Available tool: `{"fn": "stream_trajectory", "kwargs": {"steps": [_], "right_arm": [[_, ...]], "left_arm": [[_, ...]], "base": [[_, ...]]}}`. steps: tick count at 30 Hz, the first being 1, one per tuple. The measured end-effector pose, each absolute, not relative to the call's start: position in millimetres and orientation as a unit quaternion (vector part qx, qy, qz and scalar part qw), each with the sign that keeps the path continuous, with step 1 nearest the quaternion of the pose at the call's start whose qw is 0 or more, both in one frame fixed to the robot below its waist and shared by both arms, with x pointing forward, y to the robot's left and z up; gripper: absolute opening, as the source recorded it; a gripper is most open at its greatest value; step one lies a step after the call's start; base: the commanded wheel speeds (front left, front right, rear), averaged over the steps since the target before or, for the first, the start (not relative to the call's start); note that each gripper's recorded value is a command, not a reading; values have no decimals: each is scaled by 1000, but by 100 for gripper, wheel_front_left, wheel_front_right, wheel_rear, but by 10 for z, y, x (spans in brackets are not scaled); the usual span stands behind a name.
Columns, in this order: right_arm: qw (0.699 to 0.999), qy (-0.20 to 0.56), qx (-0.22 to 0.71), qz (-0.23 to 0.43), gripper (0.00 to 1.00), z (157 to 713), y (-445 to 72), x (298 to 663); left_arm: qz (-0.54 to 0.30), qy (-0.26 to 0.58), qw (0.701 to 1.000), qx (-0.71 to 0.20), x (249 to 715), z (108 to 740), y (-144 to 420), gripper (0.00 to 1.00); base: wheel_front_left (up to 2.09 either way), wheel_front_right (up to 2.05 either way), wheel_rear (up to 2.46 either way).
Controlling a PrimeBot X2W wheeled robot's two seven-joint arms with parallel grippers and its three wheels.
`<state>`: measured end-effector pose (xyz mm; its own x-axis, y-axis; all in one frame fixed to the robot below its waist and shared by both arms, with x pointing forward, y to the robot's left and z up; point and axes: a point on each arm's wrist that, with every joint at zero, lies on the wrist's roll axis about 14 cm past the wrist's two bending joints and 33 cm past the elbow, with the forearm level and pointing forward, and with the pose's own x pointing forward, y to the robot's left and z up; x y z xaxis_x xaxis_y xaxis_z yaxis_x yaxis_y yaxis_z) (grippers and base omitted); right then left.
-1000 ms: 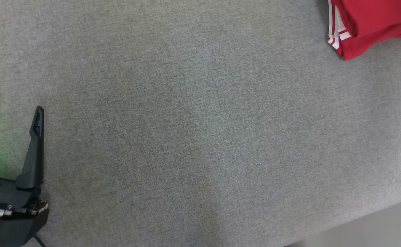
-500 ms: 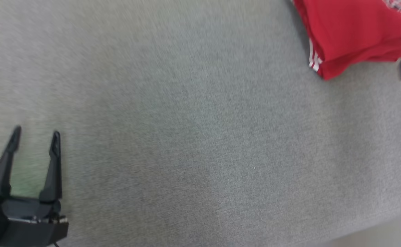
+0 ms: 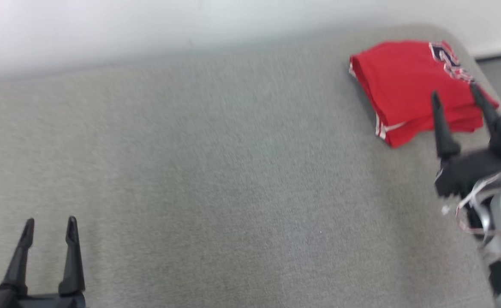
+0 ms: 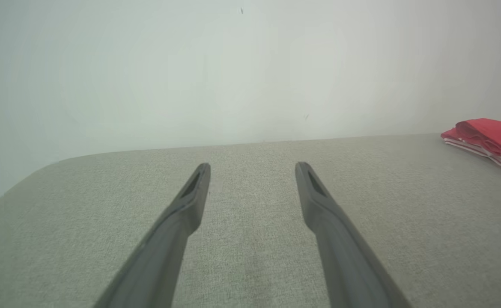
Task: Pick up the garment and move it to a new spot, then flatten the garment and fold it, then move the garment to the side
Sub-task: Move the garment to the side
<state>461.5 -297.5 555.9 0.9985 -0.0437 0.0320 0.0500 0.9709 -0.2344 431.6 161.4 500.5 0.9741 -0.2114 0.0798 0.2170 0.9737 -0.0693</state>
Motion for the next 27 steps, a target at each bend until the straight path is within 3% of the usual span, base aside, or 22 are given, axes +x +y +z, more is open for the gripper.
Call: {"fn": "stream_trajectory", "kwargs": {"steps": [18, 27], "right_arm": [[999, -28, 26, 14, 100, 5247, -2150, 3952], [997, -33, 52, 39, 100, 5238, -1863, 3846]], "left_arm": [[-44, -71, 995, -46, 3808, 5286, 1941, 100], [-22, -59, 997, -38, 3646, 5214, 2111, 100]], "base": [[0, 0, 0], [0, 0, 0]]}}
